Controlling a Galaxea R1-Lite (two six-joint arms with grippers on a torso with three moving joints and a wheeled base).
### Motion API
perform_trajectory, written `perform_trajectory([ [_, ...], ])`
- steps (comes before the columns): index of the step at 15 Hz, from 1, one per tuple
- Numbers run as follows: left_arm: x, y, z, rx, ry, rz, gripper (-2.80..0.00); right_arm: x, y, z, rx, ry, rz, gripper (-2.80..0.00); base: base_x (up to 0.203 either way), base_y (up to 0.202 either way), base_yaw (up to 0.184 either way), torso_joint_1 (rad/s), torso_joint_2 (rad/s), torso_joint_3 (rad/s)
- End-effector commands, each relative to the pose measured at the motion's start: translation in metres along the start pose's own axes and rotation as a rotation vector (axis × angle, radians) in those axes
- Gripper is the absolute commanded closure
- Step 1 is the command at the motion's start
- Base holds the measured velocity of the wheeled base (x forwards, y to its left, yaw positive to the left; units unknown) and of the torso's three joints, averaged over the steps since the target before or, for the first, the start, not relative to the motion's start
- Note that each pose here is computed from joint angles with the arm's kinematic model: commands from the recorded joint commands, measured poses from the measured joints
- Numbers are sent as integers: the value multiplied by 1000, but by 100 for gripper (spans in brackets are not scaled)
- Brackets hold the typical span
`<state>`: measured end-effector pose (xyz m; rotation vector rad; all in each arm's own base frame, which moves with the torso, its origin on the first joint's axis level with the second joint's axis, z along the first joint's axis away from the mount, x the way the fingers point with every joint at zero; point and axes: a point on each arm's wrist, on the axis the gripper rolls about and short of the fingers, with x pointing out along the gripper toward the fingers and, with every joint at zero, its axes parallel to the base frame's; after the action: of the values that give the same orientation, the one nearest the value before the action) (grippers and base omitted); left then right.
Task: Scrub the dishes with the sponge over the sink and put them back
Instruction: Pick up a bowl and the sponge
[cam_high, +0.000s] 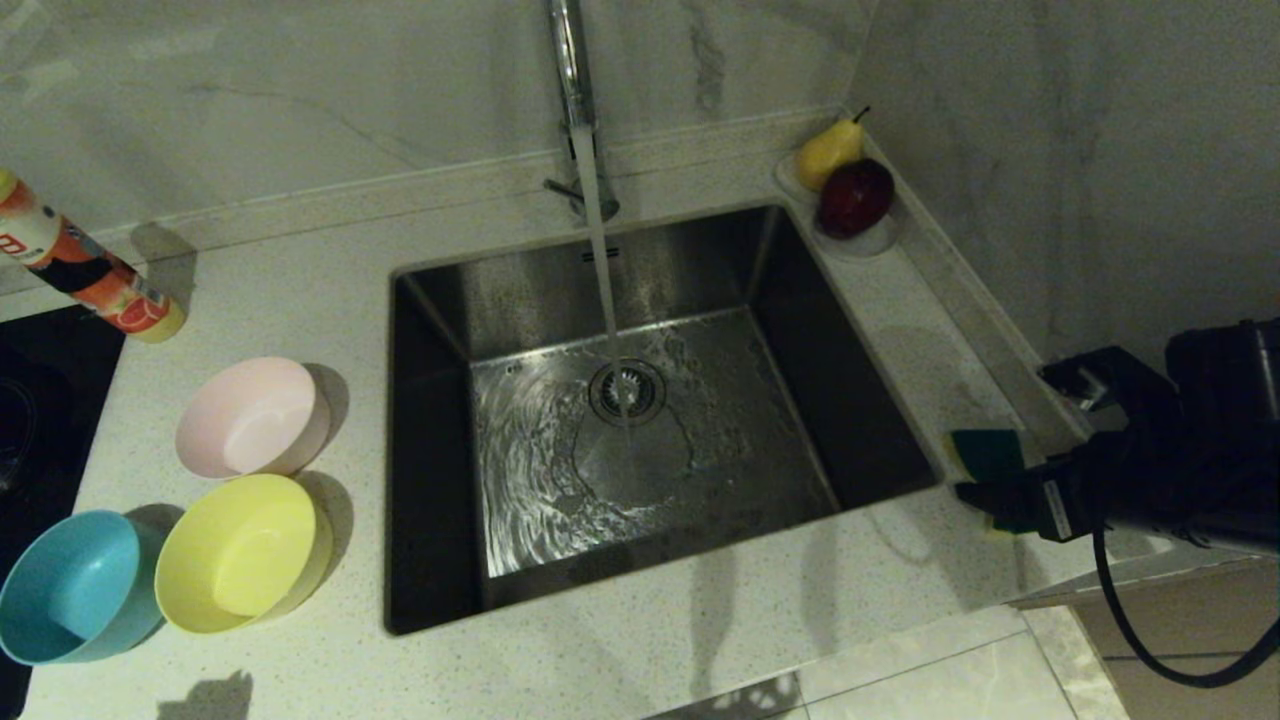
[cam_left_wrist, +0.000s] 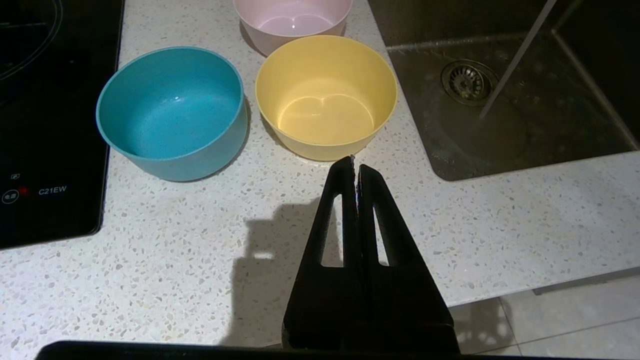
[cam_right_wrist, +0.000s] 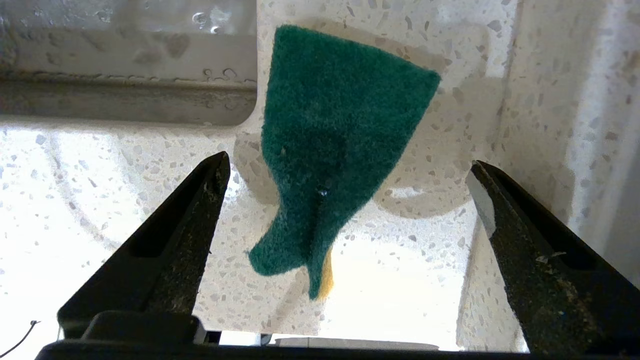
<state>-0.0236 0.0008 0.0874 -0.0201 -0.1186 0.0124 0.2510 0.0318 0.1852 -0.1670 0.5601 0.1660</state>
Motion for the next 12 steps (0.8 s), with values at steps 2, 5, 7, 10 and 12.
perform_trajectory([
  [2,2,0,-11,1,39,1,0,-2,0,1,-2,-9,0,-280,0,0,0,0,0,0],
  [5,2,0,-11,1,39,1,0,3,0,-2,3,12,4,-280,0,0,0,0,0,0],
  [7,2,0,-11,1,39,1,0,3,1,-3,5,17,5,-280,0,0,0,0,0,0],
  [10,2,0,-11,1,39,1,0,6,1,-4,6,24,6,-280,0,0,0,0,0,0],
  [12,2,0,-11,1,39,1,0,8,1,-3,9,25,6,0,0,0,0,0,0,0],
])
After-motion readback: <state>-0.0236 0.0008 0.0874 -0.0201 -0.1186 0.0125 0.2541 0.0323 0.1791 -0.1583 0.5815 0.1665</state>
